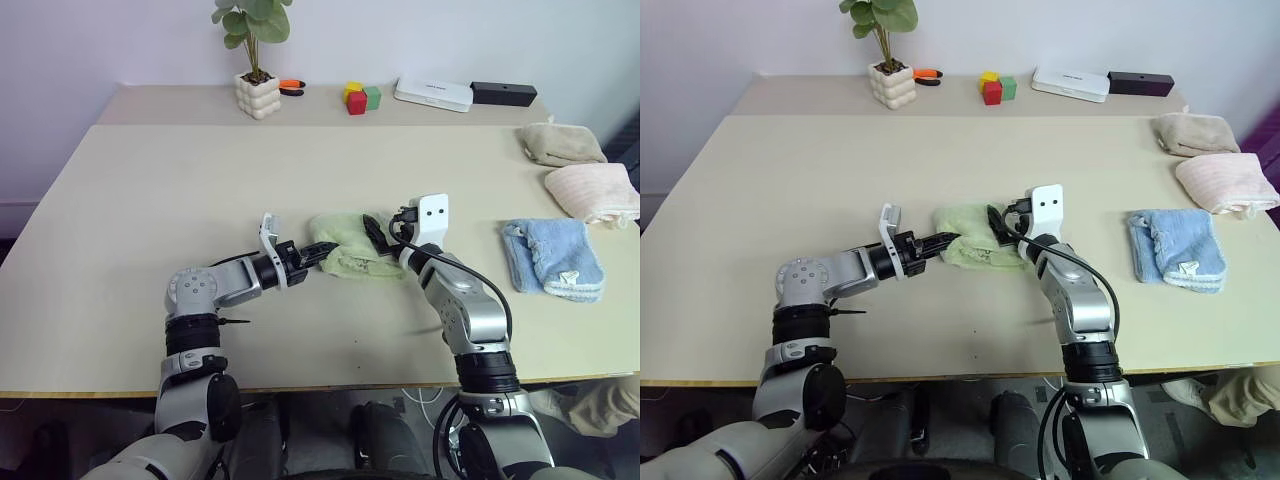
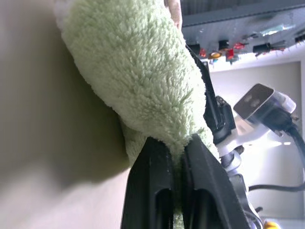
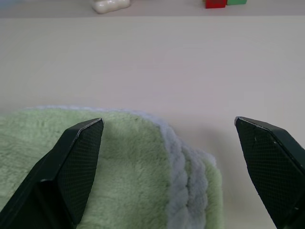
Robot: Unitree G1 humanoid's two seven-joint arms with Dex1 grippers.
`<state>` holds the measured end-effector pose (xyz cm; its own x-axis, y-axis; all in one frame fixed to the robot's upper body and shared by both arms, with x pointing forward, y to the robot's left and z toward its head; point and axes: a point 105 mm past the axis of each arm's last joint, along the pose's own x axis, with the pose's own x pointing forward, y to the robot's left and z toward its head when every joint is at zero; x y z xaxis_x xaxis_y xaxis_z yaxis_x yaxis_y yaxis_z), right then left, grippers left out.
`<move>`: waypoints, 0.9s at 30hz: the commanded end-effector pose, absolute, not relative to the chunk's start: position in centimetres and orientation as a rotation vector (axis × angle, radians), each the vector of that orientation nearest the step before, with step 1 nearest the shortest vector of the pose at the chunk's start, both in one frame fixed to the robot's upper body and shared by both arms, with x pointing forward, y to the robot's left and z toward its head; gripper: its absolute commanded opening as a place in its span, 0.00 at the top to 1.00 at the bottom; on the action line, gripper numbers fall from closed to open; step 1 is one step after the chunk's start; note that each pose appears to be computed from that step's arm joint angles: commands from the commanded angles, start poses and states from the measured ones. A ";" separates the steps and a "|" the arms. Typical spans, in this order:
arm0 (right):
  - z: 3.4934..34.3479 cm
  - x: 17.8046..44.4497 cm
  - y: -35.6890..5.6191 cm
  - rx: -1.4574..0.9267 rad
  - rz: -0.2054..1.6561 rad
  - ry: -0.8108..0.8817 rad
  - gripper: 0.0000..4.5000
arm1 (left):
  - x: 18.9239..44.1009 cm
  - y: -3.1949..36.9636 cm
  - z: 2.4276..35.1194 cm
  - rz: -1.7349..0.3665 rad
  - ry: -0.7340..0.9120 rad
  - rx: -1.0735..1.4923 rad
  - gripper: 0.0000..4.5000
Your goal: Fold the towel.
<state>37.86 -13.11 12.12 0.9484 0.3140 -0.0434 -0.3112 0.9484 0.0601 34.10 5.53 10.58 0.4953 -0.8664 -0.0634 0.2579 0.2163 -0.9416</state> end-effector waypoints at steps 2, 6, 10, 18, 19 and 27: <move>15.6 37.5 -14.3 0.073 0.341 -0.079 0.00 | 34.6 5.9 9.8 -0.818 0.679 -1.046 0.99; 18.7 36.9 -16.0 0.332 0.399 -0.169 0.00 | 35.7 7.5 11.2 -0.786 0.547 -1.014 0.99; 18.9 33.9 -14.0 0.194 0.694 -0.141 0.00 | 37.4 11.6 12.3 -0.653 0.372 -0.953 0.99; 18.1 30.7 -11.9 0.000 0.973 -0.115 0.00 | 38.7 22.9 14.2 -0.223 0.004 -0.883 0.99; 18.3 30.6 -11.7 -0.015 0.994 -0.129 0.00 | 38.4 24.0 14.0 -0.172 -0.020 -0.880 0.99; 19.5 29.6 -10.2 -0.064 1.125 -0.216 0.00 | 34.7 31.1 13.3 0.188 -0.203 -0.879 0.99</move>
<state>30.06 -10.62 18.44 0.4523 0.8833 0.1230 -0.8793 0.4648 -0.1043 35.47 29.93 11.48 0.9834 0.1789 0.0315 -0.0873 0.6177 -0.7815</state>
